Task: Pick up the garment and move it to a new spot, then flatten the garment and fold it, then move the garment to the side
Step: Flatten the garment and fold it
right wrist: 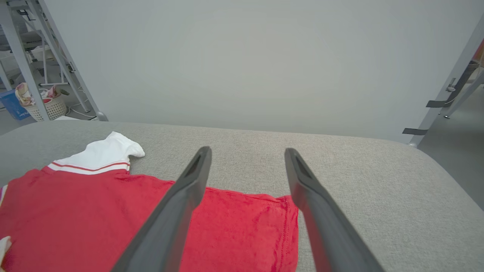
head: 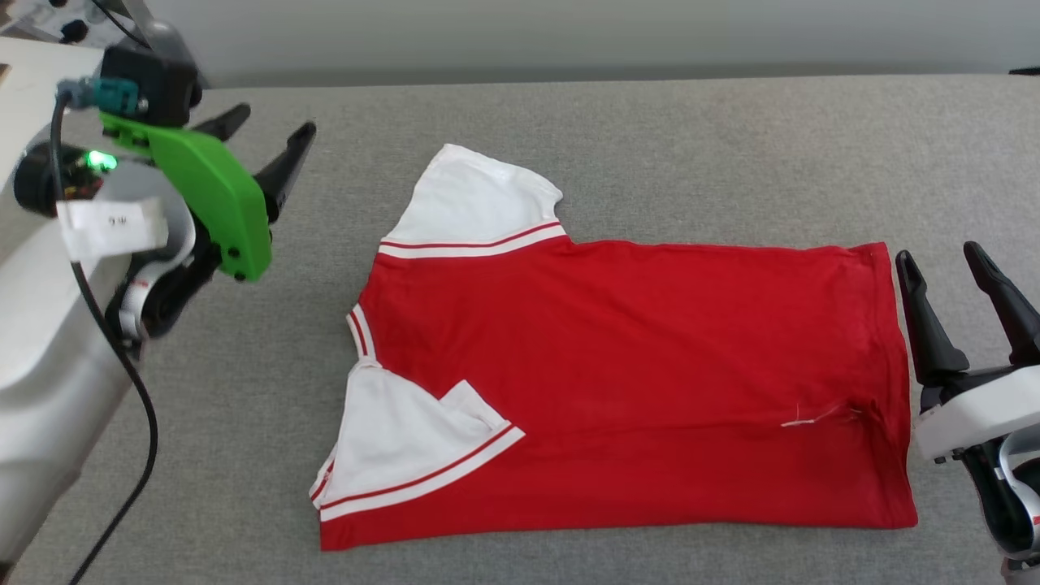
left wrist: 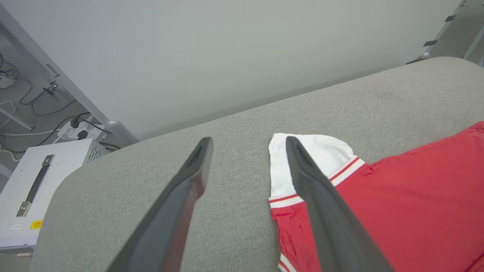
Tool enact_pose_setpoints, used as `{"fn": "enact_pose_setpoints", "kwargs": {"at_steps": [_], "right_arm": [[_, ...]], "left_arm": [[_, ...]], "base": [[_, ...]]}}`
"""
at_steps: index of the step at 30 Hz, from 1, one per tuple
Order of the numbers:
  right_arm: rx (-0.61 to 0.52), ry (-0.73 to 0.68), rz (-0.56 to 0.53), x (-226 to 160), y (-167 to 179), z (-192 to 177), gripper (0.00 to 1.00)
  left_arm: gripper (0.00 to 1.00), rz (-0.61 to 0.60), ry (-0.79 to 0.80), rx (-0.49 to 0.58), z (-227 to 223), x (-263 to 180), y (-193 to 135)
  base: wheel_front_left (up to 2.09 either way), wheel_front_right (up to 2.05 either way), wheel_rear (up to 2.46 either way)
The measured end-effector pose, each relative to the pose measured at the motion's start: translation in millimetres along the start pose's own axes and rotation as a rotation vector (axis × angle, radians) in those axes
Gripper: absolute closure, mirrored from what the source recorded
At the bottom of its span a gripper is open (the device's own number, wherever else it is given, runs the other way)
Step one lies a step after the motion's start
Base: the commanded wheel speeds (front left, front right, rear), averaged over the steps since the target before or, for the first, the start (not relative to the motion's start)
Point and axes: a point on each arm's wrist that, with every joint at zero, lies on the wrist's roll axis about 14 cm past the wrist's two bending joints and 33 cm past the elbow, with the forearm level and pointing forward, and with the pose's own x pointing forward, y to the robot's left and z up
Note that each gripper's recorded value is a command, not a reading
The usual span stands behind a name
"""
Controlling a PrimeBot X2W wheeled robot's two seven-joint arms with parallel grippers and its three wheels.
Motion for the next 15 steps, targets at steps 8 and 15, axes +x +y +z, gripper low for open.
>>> {"fn": "enact_pose_setpoints", "kwargs": {"at_steps": [8, 15], "right_arm": [[-0.005, -0.007, -0.01, 19, -1, -12, 0.0], [0.001, 0.017, 0.006, 39, 3, -32, 0.0]], "left_arm": [[0.0, -0.098, 0.145, -0.007, 16, 75, -14], [0.0, -0.17, 0.436, -0.031, -29, 126, -23]], "base": [[0.0, 0.0, 0.0], [0.0, 0.0, 0.0]]}}
